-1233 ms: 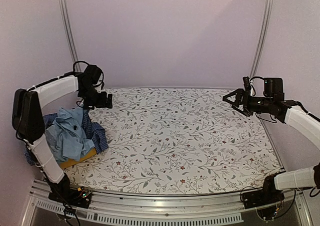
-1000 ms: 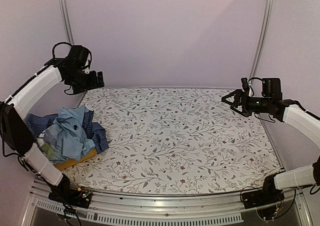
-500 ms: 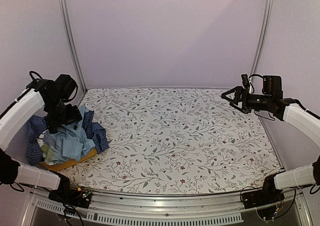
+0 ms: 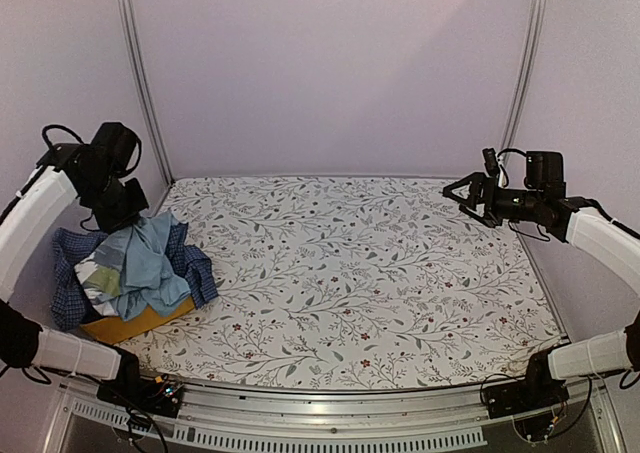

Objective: Fold and stack the mixed laundry pile
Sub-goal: Pick up the crumpled T-shirt from the bin, then place the crumpled T-shirt at the center of the board.

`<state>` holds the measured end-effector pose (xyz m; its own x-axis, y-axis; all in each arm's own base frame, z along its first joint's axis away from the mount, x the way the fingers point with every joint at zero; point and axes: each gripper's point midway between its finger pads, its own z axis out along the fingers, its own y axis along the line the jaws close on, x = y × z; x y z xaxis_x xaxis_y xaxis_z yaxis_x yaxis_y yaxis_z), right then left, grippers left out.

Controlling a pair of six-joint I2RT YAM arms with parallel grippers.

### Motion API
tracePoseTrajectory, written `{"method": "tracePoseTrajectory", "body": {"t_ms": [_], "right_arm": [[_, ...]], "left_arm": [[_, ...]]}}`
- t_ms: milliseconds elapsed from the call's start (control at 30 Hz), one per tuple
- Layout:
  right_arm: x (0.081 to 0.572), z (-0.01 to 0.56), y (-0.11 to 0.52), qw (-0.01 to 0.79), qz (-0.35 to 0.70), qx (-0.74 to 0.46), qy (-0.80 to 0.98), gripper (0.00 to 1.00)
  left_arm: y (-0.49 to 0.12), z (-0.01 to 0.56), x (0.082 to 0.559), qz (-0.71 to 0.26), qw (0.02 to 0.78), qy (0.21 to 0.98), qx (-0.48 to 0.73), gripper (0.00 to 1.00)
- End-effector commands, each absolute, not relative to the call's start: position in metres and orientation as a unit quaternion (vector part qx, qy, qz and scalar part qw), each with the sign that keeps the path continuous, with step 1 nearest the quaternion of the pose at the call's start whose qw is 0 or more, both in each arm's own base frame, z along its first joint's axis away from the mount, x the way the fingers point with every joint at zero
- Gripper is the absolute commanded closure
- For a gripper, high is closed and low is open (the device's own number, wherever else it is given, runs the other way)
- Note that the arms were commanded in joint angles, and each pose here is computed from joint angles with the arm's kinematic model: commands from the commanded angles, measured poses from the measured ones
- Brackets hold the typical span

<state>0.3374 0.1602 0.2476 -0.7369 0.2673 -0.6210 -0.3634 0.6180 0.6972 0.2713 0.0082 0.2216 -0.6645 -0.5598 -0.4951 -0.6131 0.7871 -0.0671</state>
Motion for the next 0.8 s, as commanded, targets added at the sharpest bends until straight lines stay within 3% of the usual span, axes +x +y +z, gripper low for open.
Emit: {"method": "tracePoseTrajectory", "body": {"t_ms": [0,200,367,633,767], "right_arm": [[0.34,0.26,0.164,0.373,0.444,-0.042,0.814,0.01],[0.344,0.265,0.166,0.375,0.443,-0.048,0.813,0.01],[0.345,0.269,0.165,0.379,0.442,-0.05,0.812,0.01],[0.343,0.271,0.163,0.385,0.436,-0.047,0.812,0.01],[0.342,0.273,0.162,0.389,0.433,-0.047,0.812,0.01]], "left_arm": [[-0.009,0.353,0.329,-0.053,0.454,0.851,-0.258,1.0],[-0.077,0.453,0.384,-0.209,0.548,0.798,-0.134,1.0],[-0.166,0.537,0.396,-0.329,0.611,0.72,0.005,1.0],[-0.324,0.612,0.363,-0.514,0.583,0.599,0.193,1.0],[-0.364,0.63,0.323,-0.567,0.575,0.534,0.25,1.0]]}}
